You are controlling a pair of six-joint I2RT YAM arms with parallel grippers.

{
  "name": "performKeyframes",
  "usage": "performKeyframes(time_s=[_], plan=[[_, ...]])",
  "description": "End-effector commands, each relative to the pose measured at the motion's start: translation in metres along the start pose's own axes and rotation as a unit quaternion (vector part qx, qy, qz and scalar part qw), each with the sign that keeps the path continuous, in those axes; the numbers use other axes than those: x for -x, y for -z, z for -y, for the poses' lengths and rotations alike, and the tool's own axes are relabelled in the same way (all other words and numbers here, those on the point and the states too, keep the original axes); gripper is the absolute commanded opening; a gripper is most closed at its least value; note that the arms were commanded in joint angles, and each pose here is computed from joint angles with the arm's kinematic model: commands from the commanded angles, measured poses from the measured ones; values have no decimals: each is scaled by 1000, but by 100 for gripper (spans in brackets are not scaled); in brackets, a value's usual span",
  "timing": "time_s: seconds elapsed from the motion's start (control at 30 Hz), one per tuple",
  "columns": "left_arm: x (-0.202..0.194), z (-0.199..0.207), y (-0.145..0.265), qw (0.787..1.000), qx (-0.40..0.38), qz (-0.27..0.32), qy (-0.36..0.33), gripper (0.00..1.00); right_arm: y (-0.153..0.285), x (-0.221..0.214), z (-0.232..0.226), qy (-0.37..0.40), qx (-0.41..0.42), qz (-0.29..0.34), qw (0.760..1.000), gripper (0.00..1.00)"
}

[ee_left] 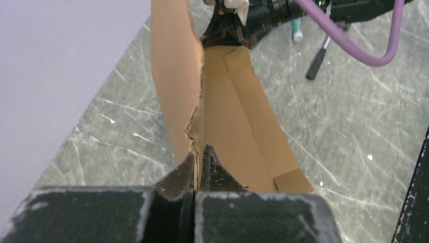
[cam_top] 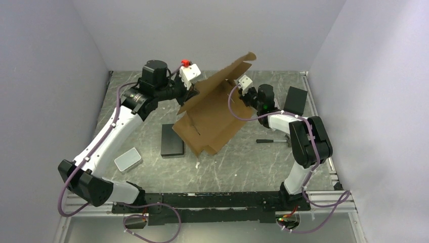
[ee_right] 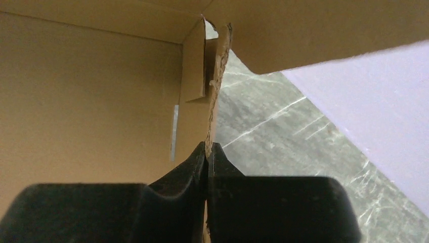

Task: Fold the paper box

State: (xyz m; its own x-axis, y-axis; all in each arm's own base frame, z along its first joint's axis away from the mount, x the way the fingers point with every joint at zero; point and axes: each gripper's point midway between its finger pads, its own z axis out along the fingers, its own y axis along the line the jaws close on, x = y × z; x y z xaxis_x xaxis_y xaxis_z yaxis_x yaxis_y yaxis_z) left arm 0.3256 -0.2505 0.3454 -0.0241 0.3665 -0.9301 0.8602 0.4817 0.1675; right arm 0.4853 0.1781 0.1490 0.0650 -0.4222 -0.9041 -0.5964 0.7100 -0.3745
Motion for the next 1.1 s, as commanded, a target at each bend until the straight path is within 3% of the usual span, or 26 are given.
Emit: performKeyframes(time_s=[0.0, 0.53, 0.93, 1.07], plan=[[7, 5, 1, 997, 3, 31, -65, 0, 3, 11, -2, 5, 3, 34, 999, 8], [8, 18, 6, 996, 0, 47, -73, 0, 43, 10, -15, -20, 63, 20, 998, 33], [8, 15, 5, 996, 12, 55, -73, 0, 112, 6, -21, -48, 153, -21, 987, 69], [9, 15, 5, 996, 11, 56, -72, 0, 139, -3, -28, -30, 174, -30, 984, 75]])
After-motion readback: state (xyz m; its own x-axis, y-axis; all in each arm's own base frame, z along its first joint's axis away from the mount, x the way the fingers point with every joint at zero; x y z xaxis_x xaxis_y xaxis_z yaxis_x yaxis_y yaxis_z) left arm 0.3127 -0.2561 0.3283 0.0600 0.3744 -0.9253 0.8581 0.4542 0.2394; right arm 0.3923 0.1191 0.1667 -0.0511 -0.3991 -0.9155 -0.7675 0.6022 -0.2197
